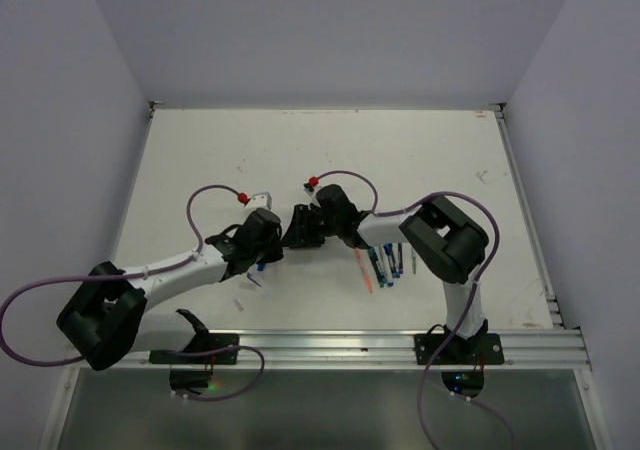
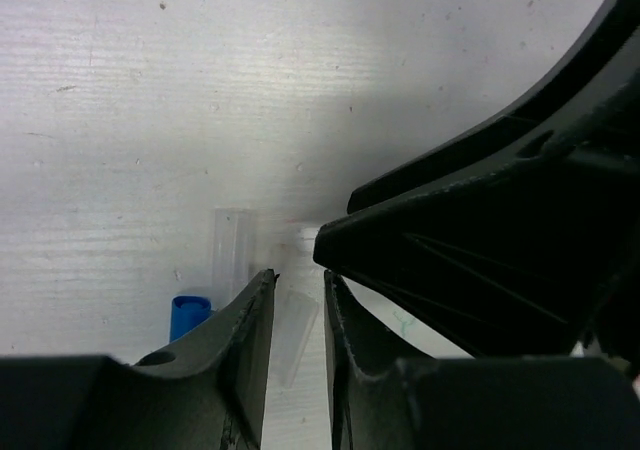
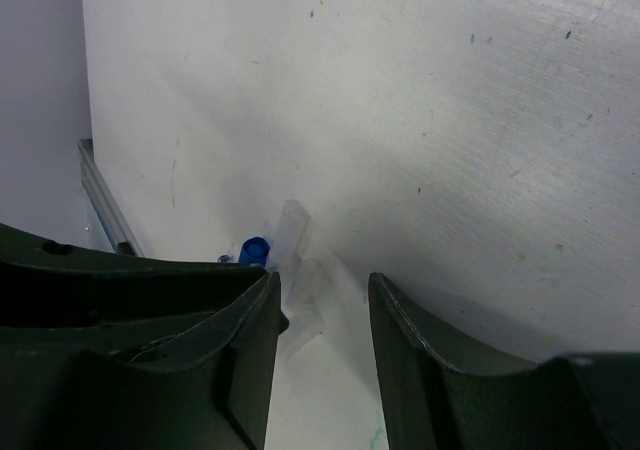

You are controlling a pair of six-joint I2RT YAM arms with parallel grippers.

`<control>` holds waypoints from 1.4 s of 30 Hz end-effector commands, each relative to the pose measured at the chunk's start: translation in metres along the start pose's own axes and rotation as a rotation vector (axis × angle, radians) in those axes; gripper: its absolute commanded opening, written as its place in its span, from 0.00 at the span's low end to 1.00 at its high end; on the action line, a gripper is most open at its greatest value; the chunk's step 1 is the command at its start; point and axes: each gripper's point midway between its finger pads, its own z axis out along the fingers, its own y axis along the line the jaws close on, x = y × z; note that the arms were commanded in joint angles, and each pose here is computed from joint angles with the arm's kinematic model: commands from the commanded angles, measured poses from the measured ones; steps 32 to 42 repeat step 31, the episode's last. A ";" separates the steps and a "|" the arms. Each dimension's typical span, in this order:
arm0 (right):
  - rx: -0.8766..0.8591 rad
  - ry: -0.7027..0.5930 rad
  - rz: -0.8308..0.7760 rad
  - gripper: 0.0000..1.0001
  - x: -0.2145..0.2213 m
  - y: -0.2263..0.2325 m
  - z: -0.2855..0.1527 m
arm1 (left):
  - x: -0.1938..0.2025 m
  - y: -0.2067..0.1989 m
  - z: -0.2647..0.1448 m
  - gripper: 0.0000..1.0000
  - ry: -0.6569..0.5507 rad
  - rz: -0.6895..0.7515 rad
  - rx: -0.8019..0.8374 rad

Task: Open the pen caps

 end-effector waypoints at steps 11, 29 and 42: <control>0.266 -0.075 -0.206 0.72 -0.012 -0.016 -0.065 | -0.058 -0.050 -0.061 0.45 -0.230 -0.035 0.307; 0.593 -0.304 -0.153 0.99 0.045 -0.075 -0.239 | -0.044 -0.069 -0.107 1.00 -0.309 -0.089 0.633; 0.557 -0.326 -0.150 0.99 0.050 -0.071 -0.249 | -0.041 -0.073 -0.117 1.00 -0.314 -0.092 0.693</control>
